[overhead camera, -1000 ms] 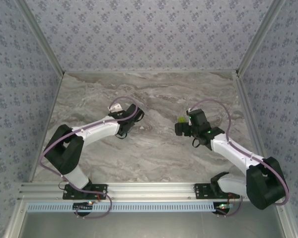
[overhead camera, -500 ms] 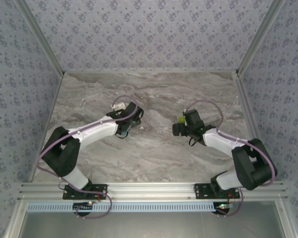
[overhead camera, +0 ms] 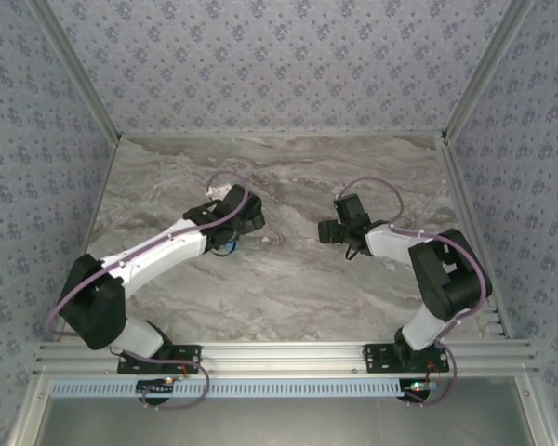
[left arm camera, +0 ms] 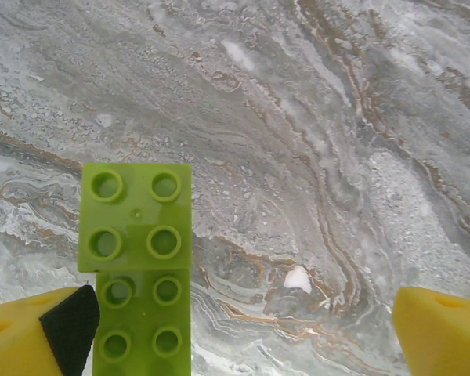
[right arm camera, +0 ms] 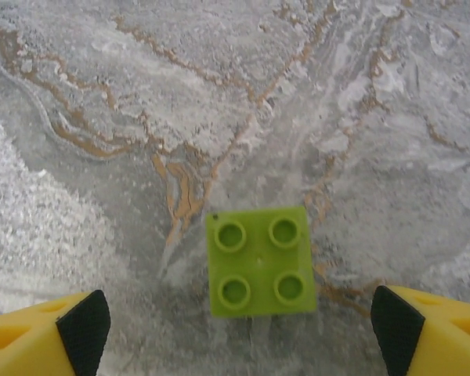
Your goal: Assemble a carrot with lego
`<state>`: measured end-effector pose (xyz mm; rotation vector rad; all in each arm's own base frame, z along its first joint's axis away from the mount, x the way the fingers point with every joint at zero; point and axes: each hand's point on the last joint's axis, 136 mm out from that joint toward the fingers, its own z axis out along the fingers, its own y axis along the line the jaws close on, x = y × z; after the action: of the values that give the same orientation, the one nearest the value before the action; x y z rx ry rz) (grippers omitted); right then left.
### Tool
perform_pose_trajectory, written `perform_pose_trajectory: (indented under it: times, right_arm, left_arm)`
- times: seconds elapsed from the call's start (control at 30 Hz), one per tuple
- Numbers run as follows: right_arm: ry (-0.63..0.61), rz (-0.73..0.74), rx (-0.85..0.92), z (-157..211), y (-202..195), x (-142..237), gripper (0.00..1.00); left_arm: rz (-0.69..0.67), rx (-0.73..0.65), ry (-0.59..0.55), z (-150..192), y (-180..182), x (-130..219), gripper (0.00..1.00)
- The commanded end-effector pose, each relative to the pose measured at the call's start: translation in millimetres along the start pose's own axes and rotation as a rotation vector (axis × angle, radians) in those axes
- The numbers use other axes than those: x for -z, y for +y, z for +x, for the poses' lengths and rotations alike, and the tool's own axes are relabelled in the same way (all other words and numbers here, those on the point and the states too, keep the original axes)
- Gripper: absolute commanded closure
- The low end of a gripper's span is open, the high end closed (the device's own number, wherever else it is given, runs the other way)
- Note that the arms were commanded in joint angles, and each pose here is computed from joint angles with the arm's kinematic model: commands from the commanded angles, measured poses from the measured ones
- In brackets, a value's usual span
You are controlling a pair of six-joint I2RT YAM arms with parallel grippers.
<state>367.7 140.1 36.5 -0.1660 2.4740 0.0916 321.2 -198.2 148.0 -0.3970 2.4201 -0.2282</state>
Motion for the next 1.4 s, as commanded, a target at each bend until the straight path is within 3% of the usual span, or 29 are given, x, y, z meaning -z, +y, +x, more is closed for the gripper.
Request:
perform_pose_trajectory:
  times: [0.0,0.47,0.63,0.87,1.0,1.17,1.37]
  right_arm:
    - [-0.013,0.018,0.006,-11.7,-2.3,-4.5,0.11]
    - [0.041,0.042,-0.024,-2.8,-4.9,-12.6,0.30]
    - [0.059,0.054,-0.031,1.1,-6.4,-13.9,0.37]
    - [0.067,0.066,-0.028,-1.1,-6.4,-17.9,0.60]
    - [0.059,0.053,-0.025,-1.8,-5.0,-15.4,0.67]
    - [0.033,-0.046,0.014,-3.6,15.0,-2.3,0.71]
    - [0.005,-0.212,0.181,3.3,69.0,48.6,0.73]
  left_arm:
    - [0.013,-0.016,0.012,-0.4,7.5,13.9,0.02]
    - [0.003,-0.002,0.009,-6.6,46.3,34.8,0.02]
    - [0.062,0.070,-0.015,-15.9,69.5,42.2,0.02]
    - [0.120,0.048,-0.077,-28.0,82.8,57.1,0.02]
    - [0.143,0.009,-0.115,-25.4,88.8,52.9,0.02]
    - [0.209,0.052,-0.178,-19.1,103.2,44.5,0.02]
    - [0.134,0.142,-0.170,-23.9,138.8,38.7,0.03]
